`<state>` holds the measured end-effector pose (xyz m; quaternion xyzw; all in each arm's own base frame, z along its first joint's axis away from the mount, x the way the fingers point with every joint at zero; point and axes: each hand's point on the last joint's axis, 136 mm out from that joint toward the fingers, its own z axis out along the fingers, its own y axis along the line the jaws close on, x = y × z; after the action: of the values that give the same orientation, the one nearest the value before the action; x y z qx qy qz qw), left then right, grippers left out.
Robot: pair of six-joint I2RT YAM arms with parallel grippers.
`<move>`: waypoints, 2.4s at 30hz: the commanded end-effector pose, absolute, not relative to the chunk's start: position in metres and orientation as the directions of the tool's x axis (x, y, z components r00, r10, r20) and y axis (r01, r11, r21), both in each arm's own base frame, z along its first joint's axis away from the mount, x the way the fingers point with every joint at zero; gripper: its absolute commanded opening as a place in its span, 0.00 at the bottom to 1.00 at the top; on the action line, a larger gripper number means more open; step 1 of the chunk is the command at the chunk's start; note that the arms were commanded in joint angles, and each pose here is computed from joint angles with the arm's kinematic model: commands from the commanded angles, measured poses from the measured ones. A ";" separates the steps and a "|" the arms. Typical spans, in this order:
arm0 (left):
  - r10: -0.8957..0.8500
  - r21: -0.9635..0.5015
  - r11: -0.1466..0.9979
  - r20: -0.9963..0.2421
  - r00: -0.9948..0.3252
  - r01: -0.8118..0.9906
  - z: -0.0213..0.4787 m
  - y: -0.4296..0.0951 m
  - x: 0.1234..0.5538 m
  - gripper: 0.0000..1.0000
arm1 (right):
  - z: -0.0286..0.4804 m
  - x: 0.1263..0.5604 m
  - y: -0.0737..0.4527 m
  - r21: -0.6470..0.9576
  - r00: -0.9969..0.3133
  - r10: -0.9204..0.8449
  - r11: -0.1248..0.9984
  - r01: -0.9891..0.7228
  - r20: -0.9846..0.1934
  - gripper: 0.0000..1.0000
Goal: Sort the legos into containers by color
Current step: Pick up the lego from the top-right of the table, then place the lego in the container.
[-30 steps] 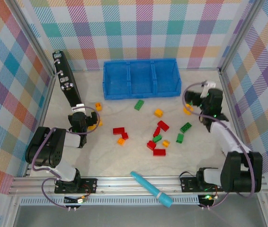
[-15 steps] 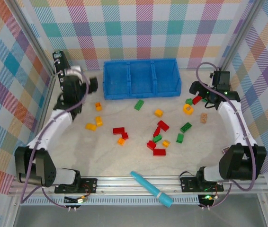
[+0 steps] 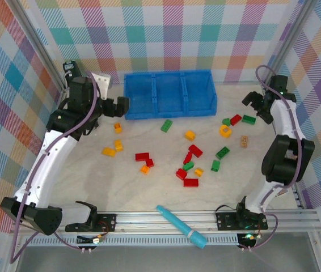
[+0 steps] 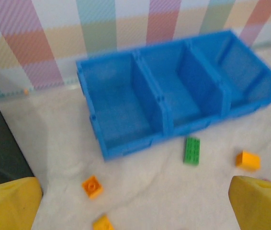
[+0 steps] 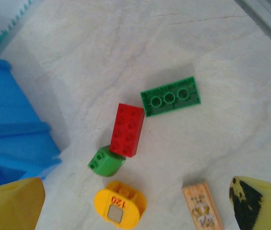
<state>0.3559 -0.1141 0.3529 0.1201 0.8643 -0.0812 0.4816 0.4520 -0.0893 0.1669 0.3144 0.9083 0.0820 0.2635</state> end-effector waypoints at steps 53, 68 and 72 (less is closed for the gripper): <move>0.222 0.051 0.952 -0.792 -0.568 0.300 0.352 -0.096 0.317 1.00 | 0.099 0.493 -0.111 0.148 -0.831 0.461 0.888 0.437 -0.313 0.49; 0.238 0.094 0.953 -0.821 -0.519 0.289 0.351 -0.083 0.295 1.00 | 0.304 0.540 0.116 0.139 -0.691 0.017 0.983 -0.121 -0.722 0.49; 0.241 0.097 0.952 -0.823 -0.514 0.291 0.350 -0.082 0.293 1.00 | 0.320 0.549 0.205 0.088 -0.559 -0.121 0.939 -0.332 -0.820 0.50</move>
<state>0.2931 -0.0852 0.3436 0.1506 0.8785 -0.0348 0.4521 0.5374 0.1638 0.3265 -0.0692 0.8925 0.1078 0.4325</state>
